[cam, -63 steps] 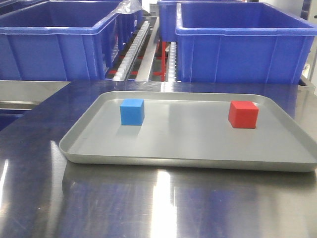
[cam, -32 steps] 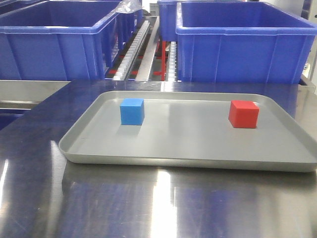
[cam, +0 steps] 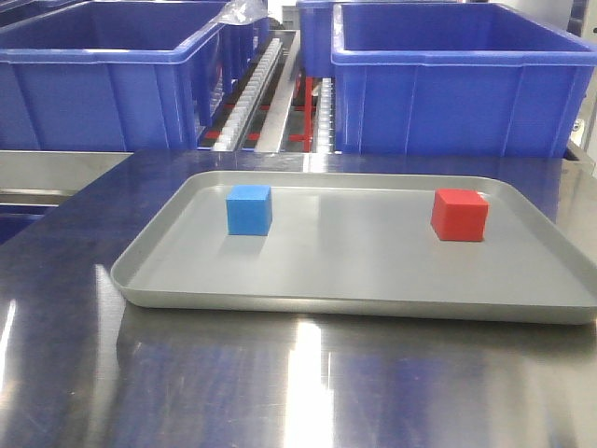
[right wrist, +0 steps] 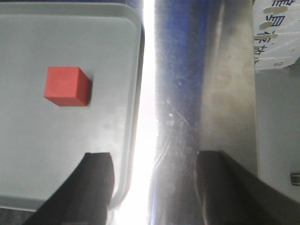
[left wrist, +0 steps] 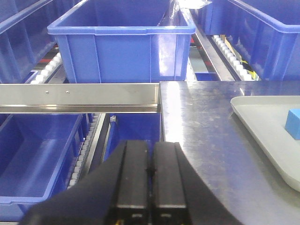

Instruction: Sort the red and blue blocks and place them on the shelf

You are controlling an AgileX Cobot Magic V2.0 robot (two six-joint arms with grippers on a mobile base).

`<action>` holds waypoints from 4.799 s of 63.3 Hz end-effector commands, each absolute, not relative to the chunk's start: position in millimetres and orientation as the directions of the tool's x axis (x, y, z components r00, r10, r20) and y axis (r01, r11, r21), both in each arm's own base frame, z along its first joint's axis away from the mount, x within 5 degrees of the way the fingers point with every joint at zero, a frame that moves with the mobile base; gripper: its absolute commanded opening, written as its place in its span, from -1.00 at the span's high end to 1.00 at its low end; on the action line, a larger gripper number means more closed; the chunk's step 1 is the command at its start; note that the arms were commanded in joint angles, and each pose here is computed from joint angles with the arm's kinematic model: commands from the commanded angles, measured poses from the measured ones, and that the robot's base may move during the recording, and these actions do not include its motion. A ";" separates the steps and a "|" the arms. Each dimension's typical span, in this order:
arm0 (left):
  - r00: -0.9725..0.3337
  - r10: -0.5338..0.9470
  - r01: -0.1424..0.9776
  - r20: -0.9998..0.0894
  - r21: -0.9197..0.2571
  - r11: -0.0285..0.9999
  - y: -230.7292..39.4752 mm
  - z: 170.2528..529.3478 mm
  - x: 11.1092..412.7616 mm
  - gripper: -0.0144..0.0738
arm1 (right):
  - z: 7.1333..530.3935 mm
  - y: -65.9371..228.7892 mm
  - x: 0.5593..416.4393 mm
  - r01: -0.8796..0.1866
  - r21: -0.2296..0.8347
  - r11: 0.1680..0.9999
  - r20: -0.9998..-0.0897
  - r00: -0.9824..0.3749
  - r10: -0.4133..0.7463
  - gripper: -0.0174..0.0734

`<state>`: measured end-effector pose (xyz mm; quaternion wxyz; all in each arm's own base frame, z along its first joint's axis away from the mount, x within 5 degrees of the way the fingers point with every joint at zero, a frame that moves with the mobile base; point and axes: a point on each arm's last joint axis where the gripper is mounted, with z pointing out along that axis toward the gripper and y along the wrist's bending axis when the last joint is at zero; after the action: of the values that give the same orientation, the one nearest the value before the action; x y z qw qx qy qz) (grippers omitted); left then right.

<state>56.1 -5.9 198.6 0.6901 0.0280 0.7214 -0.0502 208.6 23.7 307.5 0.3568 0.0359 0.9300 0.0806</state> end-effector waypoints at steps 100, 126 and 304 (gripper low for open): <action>0.035 -0.046 0.123 -0.998 -0.041 0.992 -6.7 198.3 55.8 0.39 | 313.5 118.1 306.0 -0.226 0.223 0.948 -0.631 -0.775 -0.036 -0.48; 0.035 -0.046 0.123 -0.998 -0.041 0.992 -6.7 198.3 55.8 0.39 | 313.3 115.4 307.6 -0.239 0.173 0.955 -0.647 -0.759 -0.073 -0.59; 0.035 -0.046 0.123 -0.998 -0.041 0.992 -6.7 198.3 55.8 0.39 | 239.7 128.6 349.2 -0.219 0.132 0.967 -0.513 -0.849 -0.122 -0.76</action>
<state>56.1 -5.9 198.6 0.6901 0.0280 0.7214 -0.0502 345.7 127.0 211.4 0.2026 -0.0817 0.9722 0.0842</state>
